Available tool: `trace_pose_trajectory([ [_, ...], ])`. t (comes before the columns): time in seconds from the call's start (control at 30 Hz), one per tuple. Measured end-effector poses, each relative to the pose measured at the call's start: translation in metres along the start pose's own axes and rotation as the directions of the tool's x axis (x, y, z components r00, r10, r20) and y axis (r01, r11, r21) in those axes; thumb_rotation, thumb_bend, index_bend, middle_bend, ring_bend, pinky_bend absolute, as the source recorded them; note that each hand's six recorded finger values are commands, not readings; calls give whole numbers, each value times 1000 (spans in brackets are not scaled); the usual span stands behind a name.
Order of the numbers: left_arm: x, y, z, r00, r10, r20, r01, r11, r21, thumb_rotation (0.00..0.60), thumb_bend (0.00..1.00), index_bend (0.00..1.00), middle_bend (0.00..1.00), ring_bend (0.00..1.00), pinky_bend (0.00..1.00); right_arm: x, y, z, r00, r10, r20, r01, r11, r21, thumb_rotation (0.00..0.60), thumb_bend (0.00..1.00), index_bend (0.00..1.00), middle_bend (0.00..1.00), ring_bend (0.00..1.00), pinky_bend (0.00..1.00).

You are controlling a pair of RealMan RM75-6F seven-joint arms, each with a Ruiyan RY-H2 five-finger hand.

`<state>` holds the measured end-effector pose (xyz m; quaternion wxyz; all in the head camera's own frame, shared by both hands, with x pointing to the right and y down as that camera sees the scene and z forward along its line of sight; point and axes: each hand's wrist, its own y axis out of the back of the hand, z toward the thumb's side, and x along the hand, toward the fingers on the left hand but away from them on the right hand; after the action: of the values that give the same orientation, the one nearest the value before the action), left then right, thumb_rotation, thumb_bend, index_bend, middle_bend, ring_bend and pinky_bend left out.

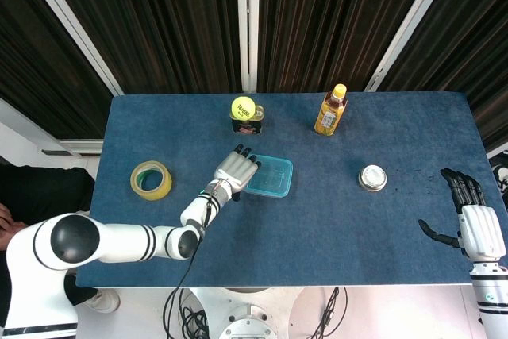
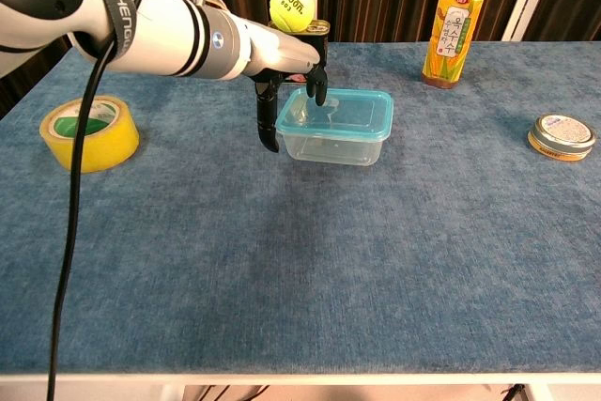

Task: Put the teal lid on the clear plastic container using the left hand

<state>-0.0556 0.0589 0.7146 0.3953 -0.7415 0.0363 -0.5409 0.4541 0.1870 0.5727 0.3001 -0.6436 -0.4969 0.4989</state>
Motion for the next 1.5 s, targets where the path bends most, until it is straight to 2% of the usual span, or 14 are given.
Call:
trace_pose_trajectory([
  [0.37,-1,-4,0,1000,-13,3,13,1000,-12,600,116,217,146,0,47,0,0,0,1000,0,-1,0,1000,0,600,129,0,57,0,0],
  [0.7,-28,7,2,996,71,53,-71,997,-3,600,115,218,146,0,47,-1,1,3,1000,-2,-11,2,1000,1,600,130,0,57,0,0],
  [1.07,-58,-5,4,986,137,96,-139,990,18,600,115,218,146,0,47,0,1,6,1000,-4,-16,5,1000,2,600,129,0,57,0,0],
  [1.5,-59,-35,9,993,78,93,-85,993,83,600,115,218,146,0,47,1,0,7,1000,-3,-17,3,1000,2,600,129,0,57,0,0],
])
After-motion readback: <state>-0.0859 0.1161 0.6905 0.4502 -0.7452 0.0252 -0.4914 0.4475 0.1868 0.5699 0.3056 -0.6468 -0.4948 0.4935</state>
